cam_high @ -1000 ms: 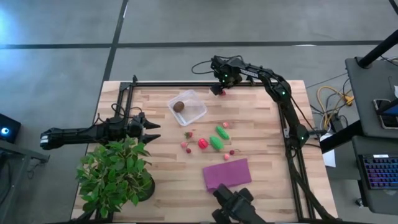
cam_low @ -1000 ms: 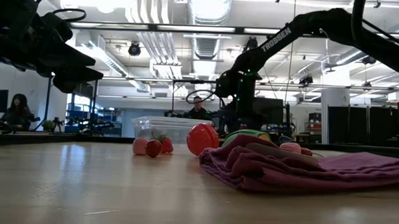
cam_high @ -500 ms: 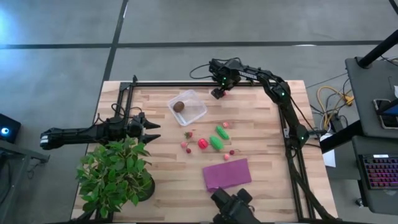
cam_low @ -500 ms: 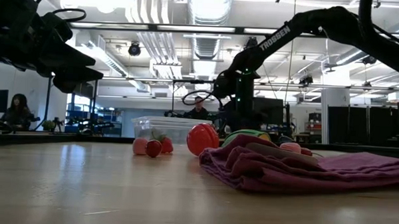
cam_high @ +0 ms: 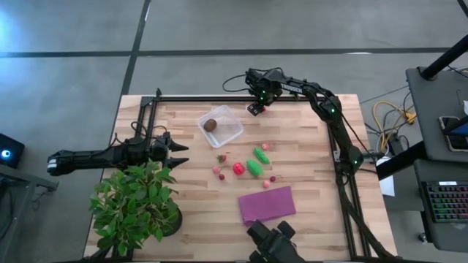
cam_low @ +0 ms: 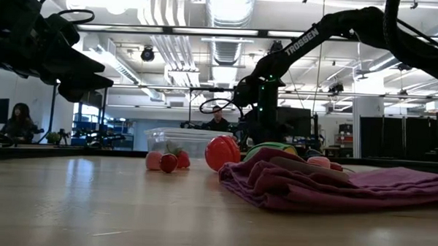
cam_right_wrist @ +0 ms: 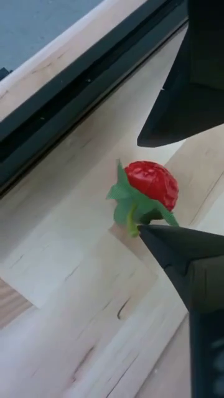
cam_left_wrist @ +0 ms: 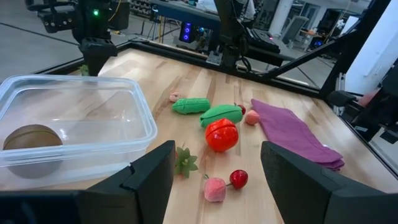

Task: Pick and placing Produce into tupperware
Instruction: Put the top red strawberry into the transparent bin

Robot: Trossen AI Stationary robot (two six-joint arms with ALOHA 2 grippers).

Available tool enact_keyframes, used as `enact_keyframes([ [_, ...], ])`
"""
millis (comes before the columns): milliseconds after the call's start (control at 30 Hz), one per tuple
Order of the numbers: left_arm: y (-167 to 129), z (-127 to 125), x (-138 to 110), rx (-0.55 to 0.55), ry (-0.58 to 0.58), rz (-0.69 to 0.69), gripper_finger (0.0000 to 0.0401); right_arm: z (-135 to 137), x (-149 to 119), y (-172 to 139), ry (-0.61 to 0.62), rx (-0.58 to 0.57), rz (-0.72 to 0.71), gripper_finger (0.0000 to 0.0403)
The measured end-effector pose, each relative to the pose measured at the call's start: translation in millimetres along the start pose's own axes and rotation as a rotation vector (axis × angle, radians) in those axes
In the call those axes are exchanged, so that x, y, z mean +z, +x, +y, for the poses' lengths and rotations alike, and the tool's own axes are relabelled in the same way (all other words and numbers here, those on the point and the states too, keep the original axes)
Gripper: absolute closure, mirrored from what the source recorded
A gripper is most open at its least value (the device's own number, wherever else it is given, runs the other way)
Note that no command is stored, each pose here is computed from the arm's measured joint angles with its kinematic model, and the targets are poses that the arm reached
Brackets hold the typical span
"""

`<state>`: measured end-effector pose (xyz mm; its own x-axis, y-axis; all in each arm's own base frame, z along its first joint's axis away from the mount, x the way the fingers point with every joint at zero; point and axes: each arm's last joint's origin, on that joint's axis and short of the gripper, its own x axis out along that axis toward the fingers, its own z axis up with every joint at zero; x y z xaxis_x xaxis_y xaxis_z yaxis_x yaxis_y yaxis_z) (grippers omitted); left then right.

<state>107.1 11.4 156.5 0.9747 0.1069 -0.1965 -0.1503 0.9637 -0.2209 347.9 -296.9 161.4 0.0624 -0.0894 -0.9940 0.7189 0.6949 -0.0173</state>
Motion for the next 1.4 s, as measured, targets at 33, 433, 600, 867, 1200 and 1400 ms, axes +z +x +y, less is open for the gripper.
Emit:
enact_keyframes([
  [33, 0.0, 0.0, 0.0, 0.0, 0.0, 0.0, 0.0177, 0.1, 0.1, 0.2, 0.0, 0.0, -0.001, 0.0198],
  [433, 0.0, 0.0, 0.0, 0.0, 0.0, 0.0, 0.0177, 1.0, 0.7, 1.9, -0.003, 0.002, -0.014, 0.0245],
  [600, 0.0, 0.0, 0.0, 0.0, 0.0, 0.0, 0.0177, 1.2, 0.7, 1.9, -0.001, 0.002, -0.014, 0.0262],
  [867, 0.0, 0.0, 0.0, 0.0, 0.0, 0.0, 0.0177, 1.2, 0.3, 1.9, -0.001, 0.002, -0.01, 0.0267],
  [1200, 0.0, 0.0, -0.2, 0.0, 0.0, 0.0, 0.0177, 7.4, -6.4, -4.5, -0.003, 0.073, 0.072, 0.0266],
  [1400, 0.1, 0.1, -0.2, 0.0, 0.0, 0.001, 0.0177, 39.4, 1.2, -44.4, -0.07, 0.198, -0.024, 0.0261],
])
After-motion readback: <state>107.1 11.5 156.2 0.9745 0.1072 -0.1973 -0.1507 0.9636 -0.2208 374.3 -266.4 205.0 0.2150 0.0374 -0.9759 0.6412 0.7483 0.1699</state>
